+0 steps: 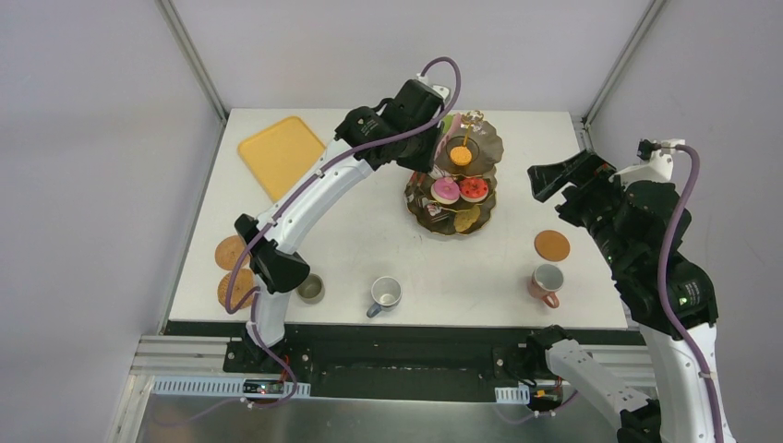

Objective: Serve the afternoon tea
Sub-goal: Place the desert on the desert table.

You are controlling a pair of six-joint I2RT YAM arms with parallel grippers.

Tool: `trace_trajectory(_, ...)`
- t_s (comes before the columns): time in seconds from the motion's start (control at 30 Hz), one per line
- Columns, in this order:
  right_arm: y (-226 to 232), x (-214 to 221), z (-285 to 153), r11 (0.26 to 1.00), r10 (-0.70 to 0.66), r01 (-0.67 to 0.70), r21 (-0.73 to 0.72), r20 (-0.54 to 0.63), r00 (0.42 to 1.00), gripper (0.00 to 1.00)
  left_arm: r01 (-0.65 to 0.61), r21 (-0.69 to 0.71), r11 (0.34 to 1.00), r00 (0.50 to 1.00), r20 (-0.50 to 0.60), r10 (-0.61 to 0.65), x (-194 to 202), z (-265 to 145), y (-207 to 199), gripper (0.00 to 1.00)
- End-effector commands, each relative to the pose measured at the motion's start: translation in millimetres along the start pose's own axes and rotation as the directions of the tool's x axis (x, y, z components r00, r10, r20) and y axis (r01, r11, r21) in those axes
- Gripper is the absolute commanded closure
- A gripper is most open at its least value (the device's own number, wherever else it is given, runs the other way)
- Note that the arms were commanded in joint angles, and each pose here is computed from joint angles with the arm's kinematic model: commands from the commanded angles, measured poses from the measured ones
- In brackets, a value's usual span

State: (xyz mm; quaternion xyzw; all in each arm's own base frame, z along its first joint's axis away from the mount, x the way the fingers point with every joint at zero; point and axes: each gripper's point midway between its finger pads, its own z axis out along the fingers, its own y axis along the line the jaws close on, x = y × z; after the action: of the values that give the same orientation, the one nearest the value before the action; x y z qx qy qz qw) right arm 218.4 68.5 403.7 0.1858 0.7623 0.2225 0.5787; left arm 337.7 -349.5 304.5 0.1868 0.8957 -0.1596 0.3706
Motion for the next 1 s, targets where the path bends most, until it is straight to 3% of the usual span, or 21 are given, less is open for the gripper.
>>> trace_trajectory(0.0,5.1,-16.9,-6.7,1.0,-0.002,0.003,-0.014,0.055,0.998,0.01,-0.022,0.038,0.999,0.998,0.059,0.019,-16.5,-2.9,-10.0,0.86)
trace_trajectory(0.43,2.1,-16.3,-8.0,1.0,-0.003,0.003,-0.004,0.057,0.998,0.01,-0.041,0.054,0.998,0.998,0.055,0.038,-18.5,7.3,-14.6,0.69)
trace_trajectory(0.97,1.5,-12.2,-6.0,1.0,0.003,-0.003,-0.002,0.043,0.999,0.01,-0.045,0.038,0.998,0.996,0.076,0.042,-24.1,-6.0,-10.0,0.65)
